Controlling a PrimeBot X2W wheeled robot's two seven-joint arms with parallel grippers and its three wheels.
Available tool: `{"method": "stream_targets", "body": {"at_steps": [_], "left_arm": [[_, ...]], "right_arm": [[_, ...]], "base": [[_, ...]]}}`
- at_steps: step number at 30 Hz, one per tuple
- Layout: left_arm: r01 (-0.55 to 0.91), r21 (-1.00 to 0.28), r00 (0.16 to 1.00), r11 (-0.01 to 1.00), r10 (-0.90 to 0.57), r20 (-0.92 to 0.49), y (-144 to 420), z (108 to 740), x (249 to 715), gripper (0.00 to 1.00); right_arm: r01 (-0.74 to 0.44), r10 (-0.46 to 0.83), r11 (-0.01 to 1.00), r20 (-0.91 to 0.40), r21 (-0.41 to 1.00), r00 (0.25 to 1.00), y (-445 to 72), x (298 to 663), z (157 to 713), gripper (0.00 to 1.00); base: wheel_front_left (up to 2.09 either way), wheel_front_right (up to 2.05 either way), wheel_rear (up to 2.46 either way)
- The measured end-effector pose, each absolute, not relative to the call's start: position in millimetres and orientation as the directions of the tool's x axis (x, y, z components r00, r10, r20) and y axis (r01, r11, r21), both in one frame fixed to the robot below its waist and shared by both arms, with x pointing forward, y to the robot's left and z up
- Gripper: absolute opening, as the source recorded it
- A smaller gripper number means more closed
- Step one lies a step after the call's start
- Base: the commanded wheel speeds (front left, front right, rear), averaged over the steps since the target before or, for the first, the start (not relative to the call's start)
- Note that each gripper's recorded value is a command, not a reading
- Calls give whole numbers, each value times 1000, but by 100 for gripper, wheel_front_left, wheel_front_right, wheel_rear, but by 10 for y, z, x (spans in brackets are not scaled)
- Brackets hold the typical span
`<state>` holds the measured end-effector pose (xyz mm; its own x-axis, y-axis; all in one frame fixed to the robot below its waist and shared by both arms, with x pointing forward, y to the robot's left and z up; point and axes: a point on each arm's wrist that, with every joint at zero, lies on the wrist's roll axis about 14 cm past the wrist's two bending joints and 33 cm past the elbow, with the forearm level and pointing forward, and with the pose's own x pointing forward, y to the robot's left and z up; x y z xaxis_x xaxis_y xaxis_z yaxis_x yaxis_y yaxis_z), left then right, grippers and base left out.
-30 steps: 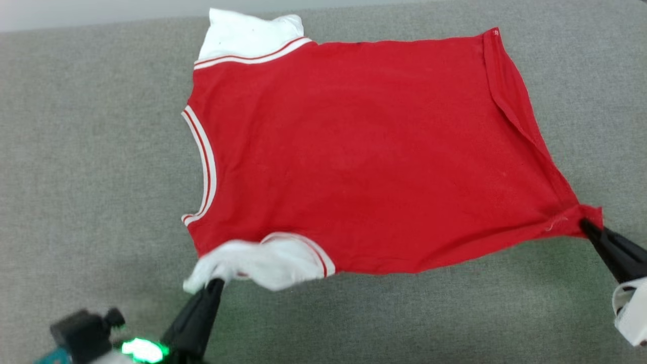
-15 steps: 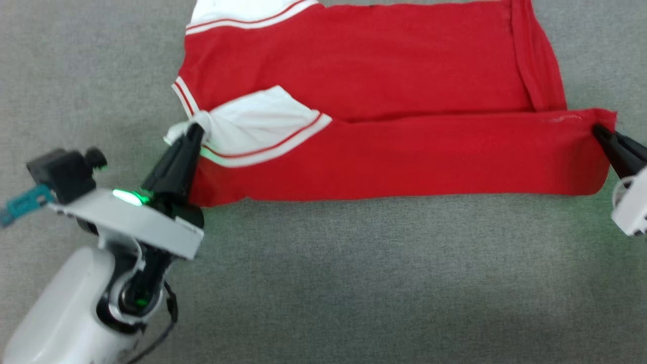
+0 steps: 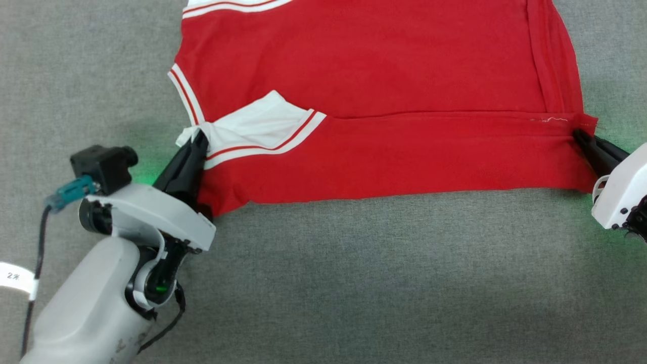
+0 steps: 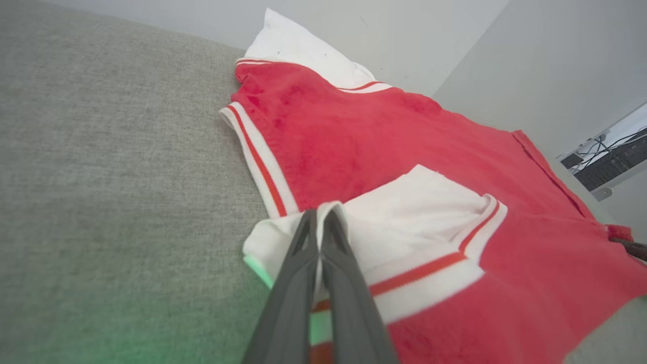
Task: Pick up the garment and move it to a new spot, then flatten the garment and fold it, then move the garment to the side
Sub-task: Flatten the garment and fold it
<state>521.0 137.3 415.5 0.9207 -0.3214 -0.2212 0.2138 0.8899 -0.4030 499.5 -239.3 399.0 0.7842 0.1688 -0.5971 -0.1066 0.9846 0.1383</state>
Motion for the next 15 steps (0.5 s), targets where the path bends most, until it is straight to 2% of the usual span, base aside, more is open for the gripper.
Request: {"method": "stream_targets", "body": {"at_steps": [3, 4, 5, 6, 7, 8, 9, 15], "left_arm": [[215, -360, 913, 908, -318, -257, 1390, 4071, 5211, 0], [217, -350, 907, 911, -321, -273, 1388, 4044, 5206, 8], [221, -340, 904, 914, -323, -280, 1387, 4035, 5206, 25], [222, -330, 904, 918, -320, -283, 1394, 4034, 5208, 52], [221, -324, 904, 920, -318, -286, 1399, 4033, 5204, 93], [224, -314, 901, 922, -319, -293, 1402, 4029, 5197, 100], [226, -306, 902, 925, -318, -293, 1410, 4044, 5199, 100], [239, -255, 900, 937, -312, -305, 1530, 4239, 5215, 100]], "right_arm": [[-108, 171, 984, -592, 141, 788, -2383, 5019, 3992, 0], [-109, 172, 984, -590, 141, 789, -2378, 5019, 3994, 0], [-109, 173, 984, -590, 143, 788, -2374, 5011, 3989, 0], [-110, 175, 983, -587, 144, 790, -2365, 5007, 3993, 5], [-113, 177, 983, -585, 145, 792, -2357, 5003, 3999, 33], [-114, 177, 983, -581, 144, 795, -2352, 5000, 4011, 68], [-116, 178, 983, -574, 143, 799, -2349, 5000, 4029, 100], [-119, 173, 984, -521, 136, 836, -2356, 5026, 4212, 100]], "base": [[0, 0, 0], [0, 0, 0], [0, 0, 0], [0, 0, 0], [0, 0, 0], [0, 0, 0], [0, 0, 0], [0, 0, 0]]}}
